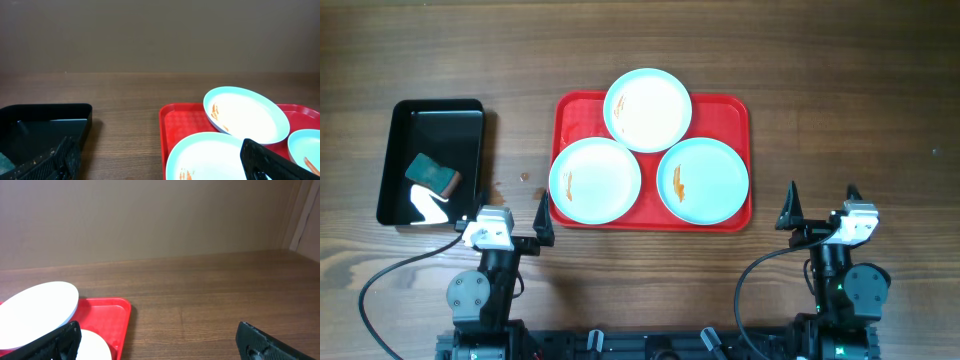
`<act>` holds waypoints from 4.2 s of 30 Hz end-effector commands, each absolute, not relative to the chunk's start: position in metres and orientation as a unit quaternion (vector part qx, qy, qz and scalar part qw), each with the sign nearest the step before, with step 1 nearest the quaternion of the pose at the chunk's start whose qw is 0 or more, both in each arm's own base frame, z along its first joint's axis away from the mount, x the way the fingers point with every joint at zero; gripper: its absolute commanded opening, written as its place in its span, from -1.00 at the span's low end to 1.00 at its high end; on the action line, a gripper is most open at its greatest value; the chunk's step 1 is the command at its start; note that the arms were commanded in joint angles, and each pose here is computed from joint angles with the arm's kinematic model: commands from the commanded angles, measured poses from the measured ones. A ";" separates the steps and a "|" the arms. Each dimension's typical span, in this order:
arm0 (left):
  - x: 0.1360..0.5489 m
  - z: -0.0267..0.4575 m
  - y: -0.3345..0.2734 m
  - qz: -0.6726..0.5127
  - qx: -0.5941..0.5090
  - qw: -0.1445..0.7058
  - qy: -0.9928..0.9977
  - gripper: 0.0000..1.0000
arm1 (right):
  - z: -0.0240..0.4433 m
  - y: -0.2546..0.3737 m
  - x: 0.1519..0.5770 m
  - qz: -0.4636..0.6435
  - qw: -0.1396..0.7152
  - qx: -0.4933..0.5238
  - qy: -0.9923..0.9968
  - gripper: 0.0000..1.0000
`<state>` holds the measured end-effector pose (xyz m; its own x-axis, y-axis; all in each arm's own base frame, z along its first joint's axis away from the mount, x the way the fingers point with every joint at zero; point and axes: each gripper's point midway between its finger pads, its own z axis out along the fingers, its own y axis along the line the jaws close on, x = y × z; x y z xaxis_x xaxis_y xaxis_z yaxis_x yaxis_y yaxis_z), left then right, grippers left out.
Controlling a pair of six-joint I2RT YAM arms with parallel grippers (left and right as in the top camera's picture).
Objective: Clean dirty plates on tray and stack at the side
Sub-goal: 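Move the left gripper toward the black tray on the left, then lower the left gripper and grasp the green scrub sponge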
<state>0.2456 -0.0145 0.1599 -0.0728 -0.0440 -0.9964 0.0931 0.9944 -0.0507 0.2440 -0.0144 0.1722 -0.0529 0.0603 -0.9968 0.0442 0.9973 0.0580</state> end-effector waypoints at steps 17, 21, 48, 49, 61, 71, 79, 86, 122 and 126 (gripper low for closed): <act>0.120 0.233 -0.160 -0.377 0.436 0.656 0.487 1.00 | 0.171 -0.013 0.244 0.013 0.688 0.035 0.725 0.99; 0.089 0.252 -0.165 -0.334 0.515 0.684 0.394 1.00 | 0.171 -0.013 0.244 0.013 0.688 0.035 0.725 0.99; 0.248 0.299 -0.062 -0.354 0.107 0.581 0.725 1.00 | 0.171 -0.013 0.244 0.013 0.688 0.035 0.725 0.99; 0.250 0.300 -0.064 -0.367 0.113 0.573 0.724 1.00 | 0.171 -0.013 0.244 0.013 0.688 0.035 0.725 0.99; 0.238 0.318 -0.084 -0.480 0.158 0.512 0.695 1.00 | 0.171 -0.013 0.244 0.013 0.688 0.035 0.725 0.99; 0.235 0.381 -0.078 -0.405 0.150 0.588 0.684 0.99 | 0.171 -0.013 0.244 0.013 0.688 0.035 0.725 0.99; 0.262 0.306 0.004 -0.157 -0.062 0.518 0.838 0.99 | 0.171 -0.013 0.244 0.013 0.688 0.035 0.725 0.99; 0.274 0.263 0.015 -0.047 -0.087 0.393 0.914 1.00 | 0.171 -0.013 0.244 0.013 0.688 0.035 0.725 1.00; 0.342 0.159 0.118 0.079 -0.461 0.267 0.842 1.00 | 0.171 -0.013 0.244 0.013 0.688 0.035 0.725 0.99; 0.334 0.136 0.144 0.082 -0.506 0.230 0.827 1.00 | 0.171 -0.013 0.244 0.013 0.688 0.035 0.725 0.99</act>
